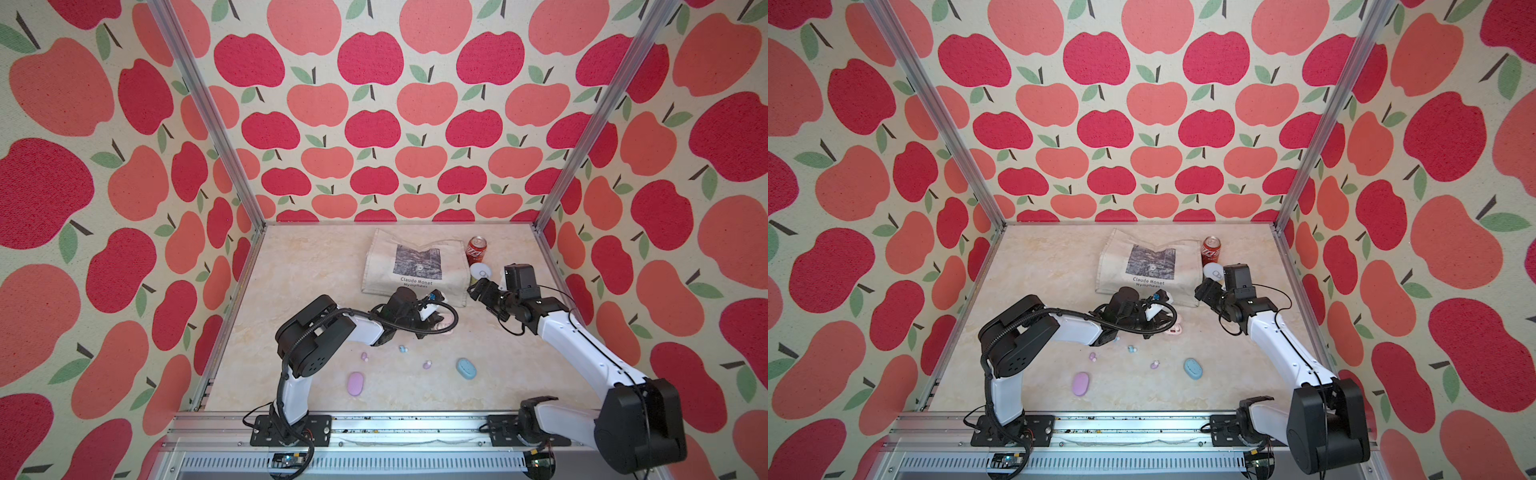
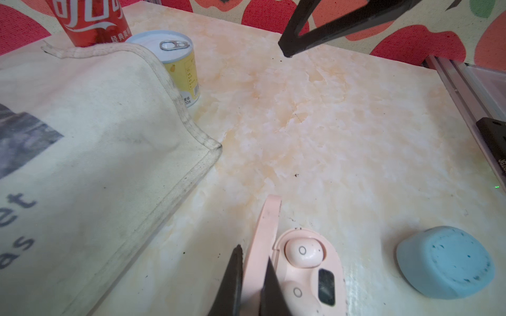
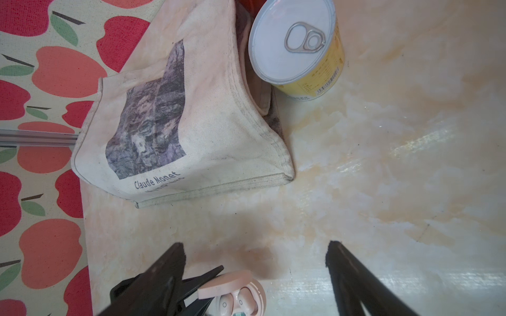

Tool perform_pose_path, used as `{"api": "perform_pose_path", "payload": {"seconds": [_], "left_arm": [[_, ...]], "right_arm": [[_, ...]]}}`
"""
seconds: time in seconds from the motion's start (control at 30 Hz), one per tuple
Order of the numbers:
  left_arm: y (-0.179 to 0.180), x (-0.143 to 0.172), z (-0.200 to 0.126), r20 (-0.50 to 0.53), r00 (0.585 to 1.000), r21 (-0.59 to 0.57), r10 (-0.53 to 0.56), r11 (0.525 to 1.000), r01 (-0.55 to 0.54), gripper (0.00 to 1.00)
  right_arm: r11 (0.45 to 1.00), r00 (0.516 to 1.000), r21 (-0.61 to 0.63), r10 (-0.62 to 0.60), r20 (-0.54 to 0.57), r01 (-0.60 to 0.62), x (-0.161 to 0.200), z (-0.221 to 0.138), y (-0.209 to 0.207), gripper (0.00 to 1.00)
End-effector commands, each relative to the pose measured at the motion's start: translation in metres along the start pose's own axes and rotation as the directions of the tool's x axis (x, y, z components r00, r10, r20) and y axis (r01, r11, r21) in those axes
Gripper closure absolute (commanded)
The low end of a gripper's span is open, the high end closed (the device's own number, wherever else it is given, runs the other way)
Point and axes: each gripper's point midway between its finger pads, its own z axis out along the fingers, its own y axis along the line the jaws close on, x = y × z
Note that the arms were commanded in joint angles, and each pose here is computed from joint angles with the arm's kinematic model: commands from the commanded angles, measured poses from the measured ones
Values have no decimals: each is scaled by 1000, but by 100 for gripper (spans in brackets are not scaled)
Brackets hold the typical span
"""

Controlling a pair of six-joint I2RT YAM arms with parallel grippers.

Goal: Insert wireless bluetooth earbuds into charging case
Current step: Place the charging case at the center of the table.

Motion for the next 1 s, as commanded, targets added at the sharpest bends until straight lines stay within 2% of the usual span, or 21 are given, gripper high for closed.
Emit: {"api": "perform_pose_path", "payload": {"seconds": [0.0,0.1,0.23,0.43,0.63,0.83,0.9,0.97], "left_arm": [[1,-5,7,24,999,1,22,1000,-22,99],[2,-2,8,17,1000,0,17,1000,-17,98],[2,2,9,8,1000,0,6,1000,-6,89],[2,4,11,-1,1000,5,-4,1000,4,86],[2,7,12,-12,1000,6,-14,1000,15,78],[9,-5,4,17,999,-28,-42,999,43,53],[16,-21,-9,60,997,-74,-51,996,55,45],[30,-48,-35,143,986,-165,-90,980,113,33]], "right_arm": [[1000,1000,-9,11,-2,-11,-2,0,1,15],[1000,1000,-2,15,-4,-15,-1,1,-1,15],[1000,1000,1,23,-9,-23,0,2,-2,15],[1000,1000,1,21,-8,-21,-2,2,-1,15],[1000,1000,12,-5,-2,5,-4,-5,-3,14],[997,997,-13,-74,15,74,-11,-22,1,10],[995,995,-11,-94,24,94,-14,-32,2,9],[994,994,5,-106,33,105,-19,-45,-2,9]]}}
